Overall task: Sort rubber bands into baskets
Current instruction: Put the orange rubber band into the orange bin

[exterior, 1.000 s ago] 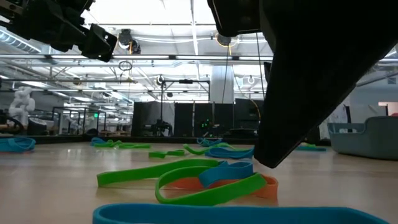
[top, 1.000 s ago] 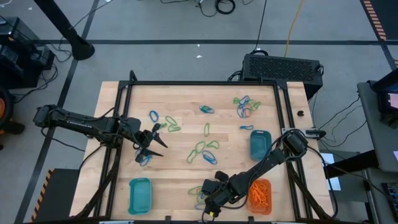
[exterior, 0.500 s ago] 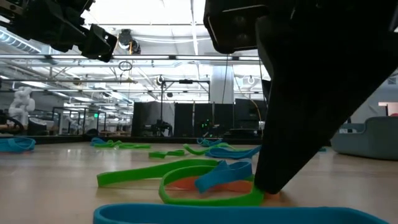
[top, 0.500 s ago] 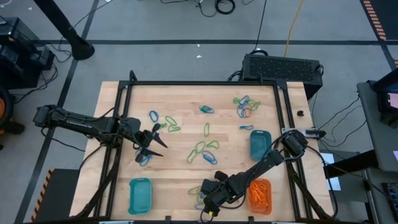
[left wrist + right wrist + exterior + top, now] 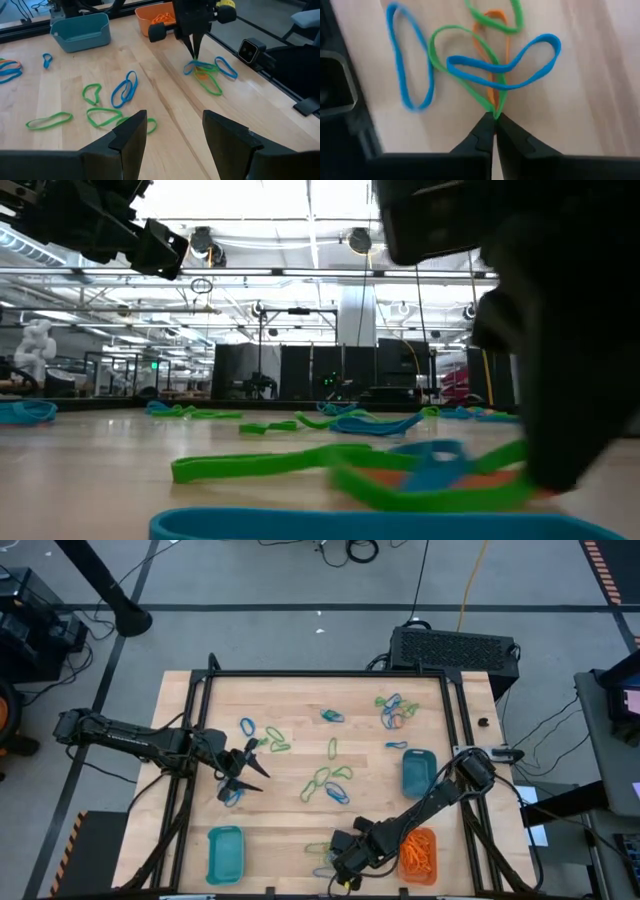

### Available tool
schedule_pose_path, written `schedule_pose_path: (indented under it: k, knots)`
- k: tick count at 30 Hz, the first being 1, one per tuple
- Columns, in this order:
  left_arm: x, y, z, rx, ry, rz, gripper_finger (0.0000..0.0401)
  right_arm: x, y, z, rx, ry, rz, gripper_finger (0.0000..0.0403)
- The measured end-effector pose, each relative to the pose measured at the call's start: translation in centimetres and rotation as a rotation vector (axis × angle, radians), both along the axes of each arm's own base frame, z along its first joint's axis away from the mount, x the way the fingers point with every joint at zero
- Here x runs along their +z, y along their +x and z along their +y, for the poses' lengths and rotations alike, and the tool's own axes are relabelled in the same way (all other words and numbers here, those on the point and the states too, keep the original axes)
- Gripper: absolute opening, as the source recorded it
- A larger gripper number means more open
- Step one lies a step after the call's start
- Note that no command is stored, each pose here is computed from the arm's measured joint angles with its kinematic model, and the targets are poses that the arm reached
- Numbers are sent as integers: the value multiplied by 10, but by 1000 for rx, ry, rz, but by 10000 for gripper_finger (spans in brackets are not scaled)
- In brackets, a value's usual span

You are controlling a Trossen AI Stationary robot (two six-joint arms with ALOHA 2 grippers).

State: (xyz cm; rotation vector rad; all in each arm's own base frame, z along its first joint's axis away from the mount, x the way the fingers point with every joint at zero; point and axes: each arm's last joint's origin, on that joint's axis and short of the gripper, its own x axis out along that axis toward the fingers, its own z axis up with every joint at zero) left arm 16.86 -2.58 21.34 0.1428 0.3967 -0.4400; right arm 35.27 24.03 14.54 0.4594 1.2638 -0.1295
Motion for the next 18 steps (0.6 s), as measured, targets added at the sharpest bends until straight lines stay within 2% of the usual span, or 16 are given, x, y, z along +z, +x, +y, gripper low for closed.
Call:
schedule_pose_path:
  k: [7,18]
  knots:
    - [0,0,0,0,-1,-1,200,24,-10,-12,-52,35,91,2]
    - [1,0,0,1,-3,-8,200,76,2,-39,-103,86,-132,1]
